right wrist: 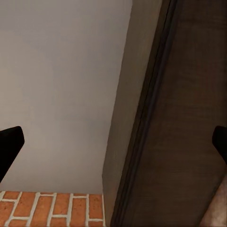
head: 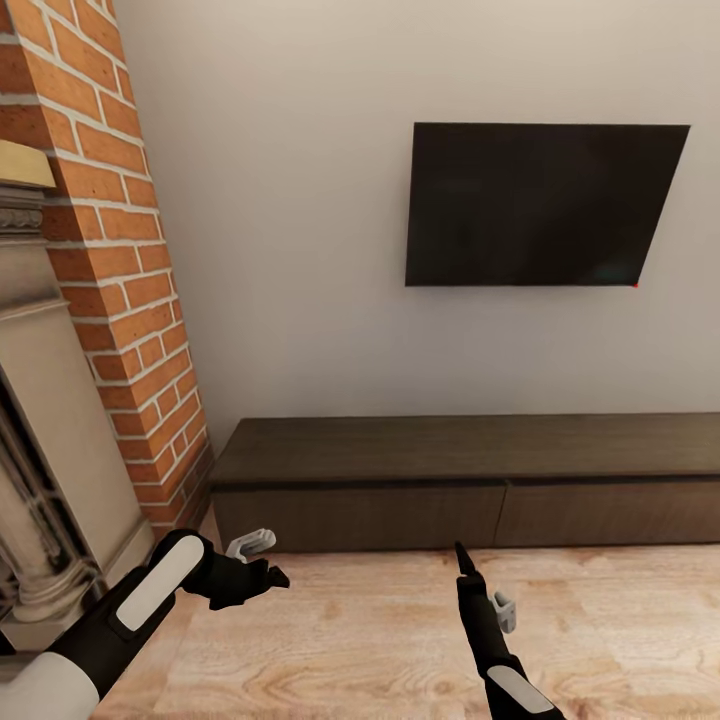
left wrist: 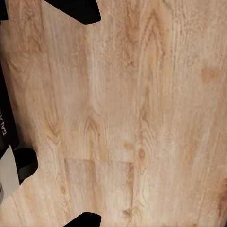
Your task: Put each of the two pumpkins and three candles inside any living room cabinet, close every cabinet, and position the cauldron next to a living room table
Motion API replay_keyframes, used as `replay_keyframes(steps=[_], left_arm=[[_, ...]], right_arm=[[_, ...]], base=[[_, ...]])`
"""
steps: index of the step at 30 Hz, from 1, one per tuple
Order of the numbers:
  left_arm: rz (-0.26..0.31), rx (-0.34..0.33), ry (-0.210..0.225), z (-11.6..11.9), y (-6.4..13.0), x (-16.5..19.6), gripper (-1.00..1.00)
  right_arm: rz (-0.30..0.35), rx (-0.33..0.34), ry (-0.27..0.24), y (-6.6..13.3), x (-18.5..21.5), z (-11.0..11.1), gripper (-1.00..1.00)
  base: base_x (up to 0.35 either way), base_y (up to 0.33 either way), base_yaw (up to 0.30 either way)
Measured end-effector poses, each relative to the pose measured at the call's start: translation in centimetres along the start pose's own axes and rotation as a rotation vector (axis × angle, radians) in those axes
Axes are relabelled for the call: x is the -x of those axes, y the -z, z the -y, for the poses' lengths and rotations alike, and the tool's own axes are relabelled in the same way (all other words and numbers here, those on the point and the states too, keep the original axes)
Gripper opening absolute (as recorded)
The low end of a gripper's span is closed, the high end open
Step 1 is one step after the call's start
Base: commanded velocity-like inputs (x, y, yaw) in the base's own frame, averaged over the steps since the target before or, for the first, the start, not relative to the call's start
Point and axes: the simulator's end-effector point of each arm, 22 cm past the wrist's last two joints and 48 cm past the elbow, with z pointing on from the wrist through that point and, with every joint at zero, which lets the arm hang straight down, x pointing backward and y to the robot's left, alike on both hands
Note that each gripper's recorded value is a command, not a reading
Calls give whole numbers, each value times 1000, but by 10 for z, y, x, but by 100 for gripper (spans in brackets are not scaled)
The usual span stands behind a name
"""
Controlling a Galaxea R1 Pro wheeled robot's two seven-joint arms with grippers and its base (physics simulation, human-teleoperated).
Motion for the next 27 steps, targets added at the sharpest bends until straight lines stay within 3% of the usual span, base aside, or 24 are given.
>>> replay_keyframes(steps=[5,9,11,27], left_arm=[[0,0,0,-5,-9,-5,100],[0,0,0,-8,-15,-9,100],[1,0,0,-10,-19,-11,100],[1,1,0,-21,-38,-23,100]], right_arm=[[7,-2,-22,1,0,11,100],[10,-3,-117,2,-1,20,100],[9,-3,-139,3,-2,24,100],[10,-16,-145,6,-6,51,100]], base=[[0,0,0],[0,0,0],[0,0,0],[0,0,0]])
